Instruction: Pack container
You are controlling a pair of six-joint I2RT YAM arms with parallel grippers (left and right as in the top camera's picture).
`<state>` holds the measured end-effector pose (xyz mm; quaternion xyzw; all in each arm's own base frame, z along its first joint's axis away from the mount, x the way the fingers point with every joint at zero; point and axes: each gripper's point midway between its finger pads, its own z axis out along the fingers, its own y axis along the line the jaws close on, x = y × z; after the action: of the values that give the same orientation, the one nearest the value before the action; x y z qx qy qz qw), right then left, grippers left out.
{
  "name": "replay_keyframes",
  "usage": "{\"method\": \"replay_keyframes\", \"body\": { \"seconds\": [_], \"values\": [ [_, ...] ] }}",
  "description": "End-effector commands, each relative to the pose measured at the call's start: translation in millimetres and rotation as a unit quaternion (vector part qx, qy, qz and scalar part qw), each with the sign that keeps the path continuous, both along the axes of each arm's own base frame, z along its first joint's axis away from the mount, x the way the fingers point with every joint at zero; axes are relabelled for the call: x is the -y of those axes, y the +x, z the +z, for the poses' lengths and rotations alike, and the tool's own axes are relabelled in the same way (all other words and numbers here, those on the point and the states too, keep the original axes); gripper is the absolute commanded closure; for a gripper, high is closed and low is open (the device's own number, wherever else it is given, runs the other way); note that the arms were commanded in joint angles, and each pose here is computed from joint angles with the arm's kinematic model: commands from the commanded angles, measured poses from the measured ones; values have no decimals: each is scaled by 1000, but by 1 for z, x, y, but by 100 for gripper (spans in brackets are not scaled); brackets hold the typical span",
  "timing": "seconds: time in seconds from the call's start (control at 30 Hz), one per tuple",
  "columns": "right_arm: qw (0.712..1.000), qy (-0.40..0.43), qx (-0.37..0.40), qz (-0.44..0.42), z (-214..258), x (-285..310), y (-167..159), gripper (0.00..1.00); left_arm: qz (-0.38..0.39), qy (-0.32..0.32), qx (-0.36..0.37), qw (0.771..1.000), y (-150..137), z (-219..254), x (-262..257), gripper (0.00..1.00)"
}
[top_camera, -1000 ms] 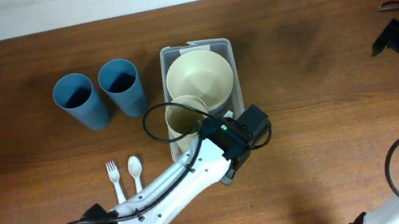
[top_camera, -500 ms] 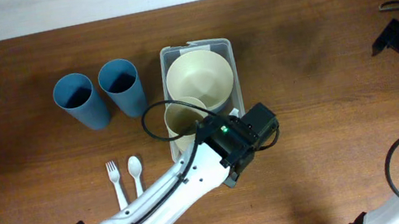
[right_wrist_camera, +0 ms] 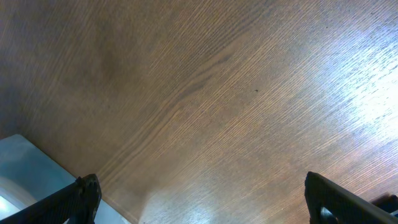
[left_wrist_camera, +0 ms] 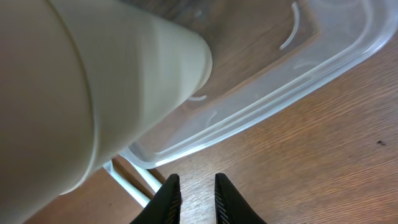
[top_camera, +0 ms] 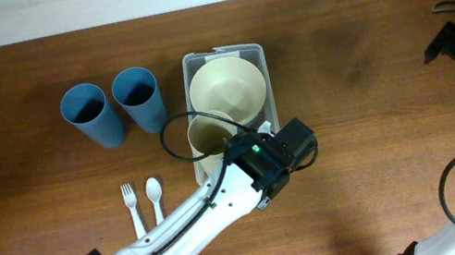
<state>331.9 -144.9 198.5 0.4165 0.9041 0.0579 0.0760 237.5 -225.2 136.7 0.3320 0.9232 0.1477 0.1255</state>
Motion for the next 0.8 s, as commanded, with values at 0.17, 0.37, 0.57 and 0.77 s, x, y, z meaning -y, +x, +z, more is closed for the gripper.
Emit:
{"method": "replay_keyframes", "body": {
  "seconds": [0.17, 0.37, 0.57, 0.77],
  "values": [
    [1000, -11, 15, 1, 11, 2, -1, 1, -7, 24, 19, 1000, 8, -8, -4, 80],
    [1000, -11, 15, 1, 11, 2, -1, 1, -13, 20, 22, 999, 11, -8, -1, 80],
    [1000, -11, 15, 1, 11, 2, -1, 1, 25, 5, 39, 999, 12, 1, -1, 82],
    [1000, -11, 15, 1, 11, 2, -1, 1, 107, -50, 70, 991, 4, 44, -12, 82]
  ]
}}
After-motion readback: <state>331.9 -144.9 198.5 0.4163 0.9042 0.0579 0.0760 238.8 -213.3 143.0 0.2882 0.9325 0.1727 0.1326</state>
